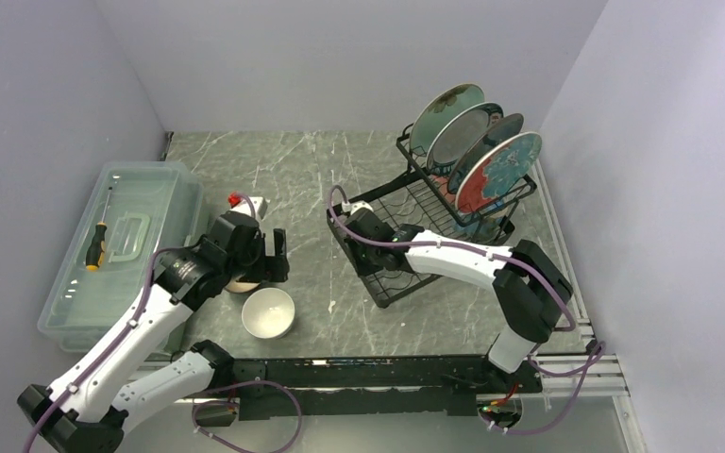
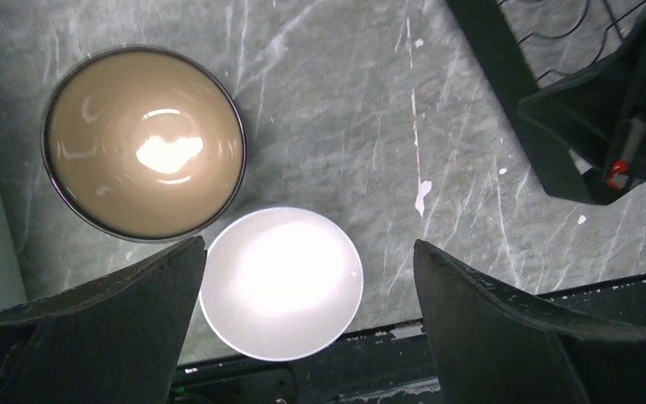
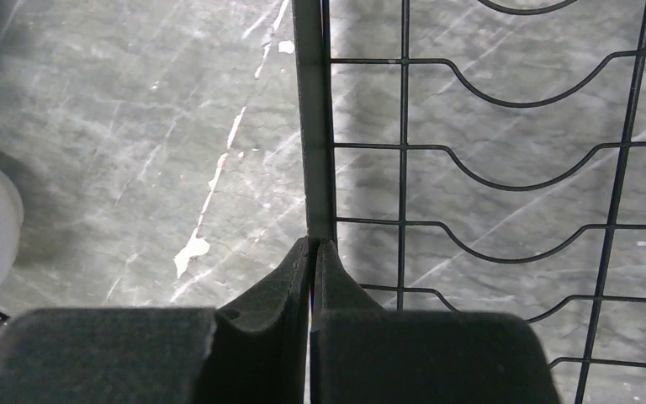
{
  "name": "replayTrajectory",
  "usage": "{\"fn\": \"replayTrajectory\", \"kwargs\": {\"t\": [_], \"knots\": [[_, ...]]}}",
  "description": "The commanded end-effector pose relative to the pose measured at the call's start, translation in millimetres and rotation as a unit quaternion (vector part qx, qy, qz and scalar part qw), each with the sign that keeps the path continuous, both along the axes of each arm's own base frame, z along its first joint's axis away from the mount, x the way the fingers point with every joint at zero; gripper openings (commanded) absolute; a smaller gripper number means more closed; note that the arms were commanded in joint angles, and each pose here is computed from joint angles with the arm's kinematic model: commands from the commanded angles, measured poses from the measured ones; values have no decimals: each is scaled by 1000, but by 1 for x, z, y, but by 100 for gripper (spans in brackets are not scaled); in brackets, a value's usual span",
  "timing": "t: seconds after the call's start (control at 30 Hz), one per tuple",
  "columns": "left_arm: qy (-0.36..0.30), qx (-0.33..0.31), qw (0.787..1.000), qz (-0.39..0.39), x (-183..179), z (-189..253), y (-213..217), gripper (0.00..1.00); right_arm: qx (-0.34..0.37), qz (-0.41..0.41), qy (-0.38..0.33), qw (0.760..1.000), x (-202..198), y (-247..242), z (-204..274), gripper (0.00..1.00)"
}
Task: Load the mixed dishes into the dish rack
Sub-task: Move the dish rack to the center of the board.
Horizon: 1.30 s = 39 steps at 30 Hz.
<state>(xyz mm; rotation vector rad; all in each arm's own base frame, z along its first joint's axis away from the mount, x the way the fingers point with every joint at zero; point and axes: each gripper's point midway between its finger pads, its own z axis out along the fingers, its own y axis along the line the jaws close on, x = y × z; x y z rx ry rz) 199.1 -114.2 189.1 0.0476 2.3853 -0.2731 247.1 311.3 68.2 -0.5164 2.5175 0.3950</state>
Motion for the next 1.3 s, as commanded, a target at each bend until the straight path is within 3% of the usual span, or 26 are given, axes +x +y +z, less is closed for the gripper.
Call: {"fn": "replayTrajectory", "kwargs": {"t": [0.0, 0.13, 0.2, 0.27, 0.4, 0.6, 0.87, 1.27], "knots": [[35, -25, 999, 27, -5, -1, -5, 99, -24, -34, -29, 999, 21, -26, 7, 0], [68, -26, 996, 43, -12, -11, -5, 99, -15, -30, -31, 999, 21, -23, 10, 0], [82, -33, 995, 41, -17, -13, -8, 99, -6, -26, -33, 999, 20, -21, 16, 10], [92, -42, 994, 38, -21, -14, -10, 99, 4, -23, -36, 999, 19, -19, 22, 28], [119, -60, 990, 33, -33, -16, -16, 99, 20, -16, -50, 998, 16, -17, 39, 45], [204, -86, 975, -23, -63, -31, -35, 92, 44, -10, -72, 996, 9, -22, 66, 50], [267, -54, 962, -15, -90, -48, -25, 85, 101, 1, -92, 991, -8, -26, 100, 51], [269, 2, 963, 15, -87, -86, -44, 72, 157, 10, -105, 982, -31, -34, 123, 52]]}}
